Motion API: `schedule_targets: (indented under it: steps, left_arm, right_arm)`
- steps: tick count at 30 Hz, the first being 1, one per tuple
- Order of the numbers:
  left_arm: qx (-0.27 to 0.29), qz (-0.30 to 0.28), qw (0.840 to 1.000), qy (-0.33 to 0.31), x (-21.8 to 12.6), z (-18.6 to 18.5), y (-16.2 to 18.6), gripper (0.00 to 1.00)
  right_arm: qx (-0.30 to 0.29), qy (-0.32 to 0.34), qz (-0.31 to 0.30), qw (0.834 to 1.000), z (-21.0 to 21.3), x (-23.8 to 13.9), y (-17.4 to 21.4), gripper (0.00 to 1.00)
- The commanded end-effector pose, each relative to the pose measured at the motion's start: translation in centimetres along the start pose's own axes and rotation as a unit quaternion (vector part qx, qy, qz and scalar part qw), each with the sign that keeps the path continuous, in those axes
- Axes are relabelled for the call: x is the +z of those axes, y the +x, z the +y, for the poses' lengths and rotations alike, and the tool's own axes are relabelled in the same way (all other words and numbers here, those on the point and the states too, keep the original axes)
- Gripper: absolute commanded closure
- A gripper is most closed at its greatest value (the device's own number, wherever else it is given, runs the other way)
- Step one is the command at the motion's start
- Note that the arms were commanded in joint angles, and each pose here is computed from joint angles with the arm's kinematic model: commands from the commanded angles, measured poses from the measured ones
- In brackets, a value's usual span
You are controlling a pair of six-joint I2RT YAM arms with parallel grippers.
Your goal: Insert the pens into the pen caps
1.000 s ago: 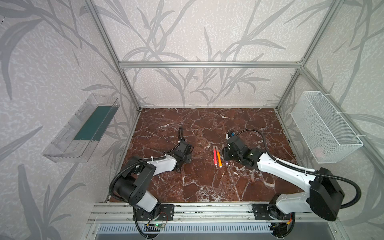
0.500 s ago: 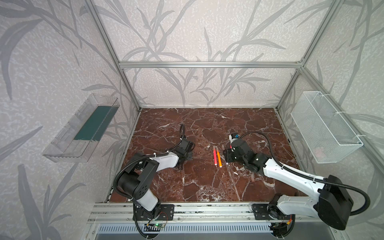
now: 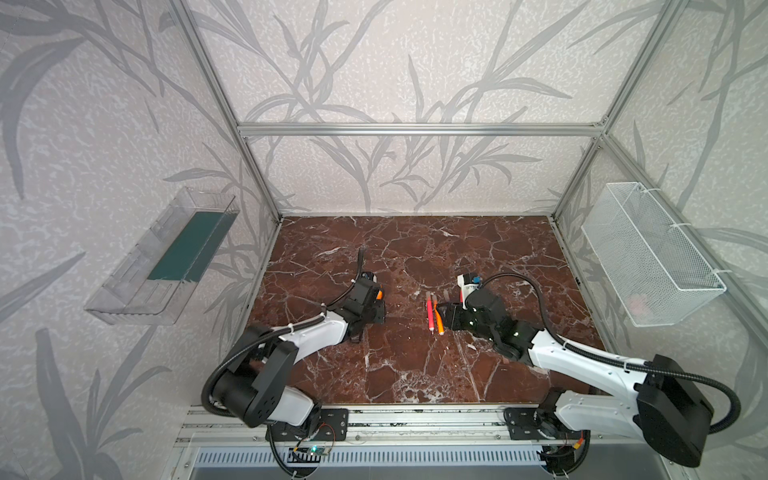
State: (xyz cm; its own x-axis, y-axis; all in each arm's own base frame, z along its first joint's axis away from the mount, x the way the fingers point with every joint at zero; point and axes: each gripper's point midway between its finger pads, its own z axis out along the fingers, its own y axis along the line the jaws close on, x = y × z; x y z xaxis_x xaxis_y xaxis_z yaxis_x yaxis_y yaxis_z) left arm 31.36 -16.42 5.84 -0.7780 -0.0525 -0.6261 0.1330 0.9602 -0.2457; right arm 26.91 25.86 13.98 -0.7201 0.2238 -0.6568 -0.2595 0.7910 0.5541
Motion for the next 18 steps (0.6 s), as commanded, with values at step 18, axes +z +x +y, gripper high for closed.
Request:
schedule_targets:
  steps: [18]
  left_arm:
    - [0.104, -0.106, 0.957, 0.251, -9.6, -10.8, 0.8, 1.0]
  right_arm:
    - [0.057, -0.146, -0.037, 0.987, 8.5, 3.8, -1.4, 0.48]
